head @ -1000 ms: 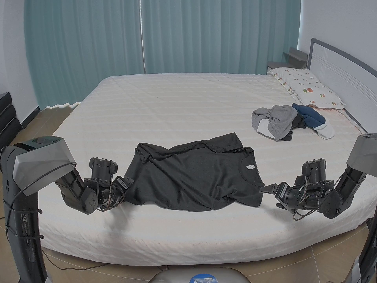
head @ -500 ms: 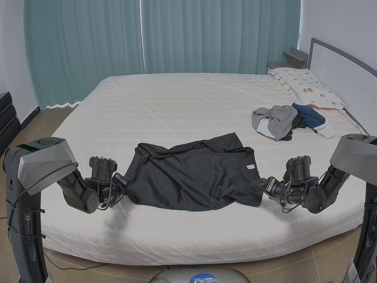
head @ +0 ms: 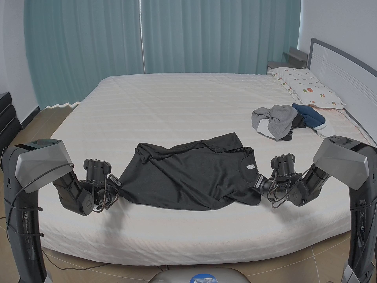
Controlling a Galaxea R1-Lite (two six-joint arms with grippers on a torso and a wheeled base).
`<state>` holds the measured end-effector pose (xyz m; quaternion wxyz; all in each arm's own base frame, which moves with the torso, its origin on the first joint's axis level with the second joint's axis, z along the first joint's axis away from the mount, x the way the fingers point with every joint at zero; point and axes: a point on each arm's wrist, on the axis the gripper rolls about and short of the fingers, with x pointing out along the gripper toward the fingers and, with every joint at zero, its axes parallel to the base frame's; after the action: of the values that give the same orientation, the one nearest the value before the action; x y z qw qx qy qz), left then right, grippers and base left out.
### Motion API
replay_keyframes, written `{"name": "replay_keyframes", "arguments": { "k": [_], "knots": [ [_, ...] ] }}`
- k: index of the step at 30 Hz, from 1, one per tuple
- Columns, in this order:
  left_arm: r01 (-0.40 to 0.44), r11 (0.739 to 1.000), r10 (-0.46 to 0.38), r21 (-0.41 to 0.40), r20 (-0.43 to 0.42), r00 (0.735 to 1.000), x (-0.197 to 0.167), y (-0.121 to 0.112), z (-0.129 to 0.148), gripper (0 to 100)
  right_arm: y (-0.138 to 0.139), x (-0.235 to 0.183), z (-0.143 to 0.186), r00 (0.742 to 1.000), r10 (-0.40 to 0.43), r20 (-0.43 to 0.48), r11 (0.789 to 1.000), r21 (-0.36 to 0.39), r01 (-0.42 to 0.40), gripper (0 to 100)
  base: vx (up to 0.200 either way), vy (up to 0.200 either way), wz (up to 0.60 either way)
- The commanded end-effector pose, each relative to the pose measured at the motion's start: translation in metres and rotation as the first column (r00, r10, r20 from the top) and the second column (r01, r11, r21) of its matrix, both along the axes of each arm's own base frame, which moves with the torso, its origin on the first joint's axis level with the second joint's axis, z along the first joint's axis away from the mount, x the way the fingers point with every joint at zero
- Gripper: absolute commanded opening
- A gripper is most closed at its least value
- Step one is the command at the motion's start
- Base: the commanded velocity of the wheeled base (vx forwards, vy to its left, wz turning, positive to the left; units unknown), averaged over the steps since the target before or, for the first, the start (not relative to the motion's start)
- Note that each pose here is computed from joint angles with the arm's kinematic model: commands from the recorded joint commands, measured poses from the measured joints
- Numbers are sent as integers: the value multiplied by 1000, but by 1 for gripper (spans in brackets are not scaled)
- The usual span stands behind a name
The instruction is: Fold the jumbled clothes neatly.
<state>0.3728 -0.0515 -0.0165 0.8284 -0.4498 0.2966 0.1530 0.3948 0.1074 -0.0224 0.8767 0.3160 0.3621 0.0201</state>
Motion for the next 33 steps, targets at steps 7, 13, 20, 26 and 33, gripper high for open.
{"name": "replay_keyframes", "arguments": {
  "k": [7, 13, 20, 26, 33],
  "knots": [
    [-9, 1000, 9, -2, 22, 1000, 2, 1, 4, 0, -2, 38, 25, 990, -29, 140, 999, 39, 23, 0, 0, 0, 0],
    [-51, 998, 56, -48, 104, 993, 7, 5, 9, 0, 2, 68, 44, 985, -39, 167, 998, 48, 31, 0, 0, 0, 0],
    [-85, 995, 90, -45, 107, 990, 10, 14, 5, 0, 10, 110, 29, 971, -93, 218, 996, 28, 89, 0, 0, 0, 0],
    [-90, 995, 95, -47, 110, 989, 11, 15, 5, 0, 12, 129, 11, 970, -121, 210, 993, 16, 120, 0, 0, 0, 0],
    [-91, 995, 95, -44, 105, 990, 11, 15, 3, 0, 14, 142, 2, 955, -154, 254, 988, 17, 154, 0, 0, 0, 0]
  ]
}}
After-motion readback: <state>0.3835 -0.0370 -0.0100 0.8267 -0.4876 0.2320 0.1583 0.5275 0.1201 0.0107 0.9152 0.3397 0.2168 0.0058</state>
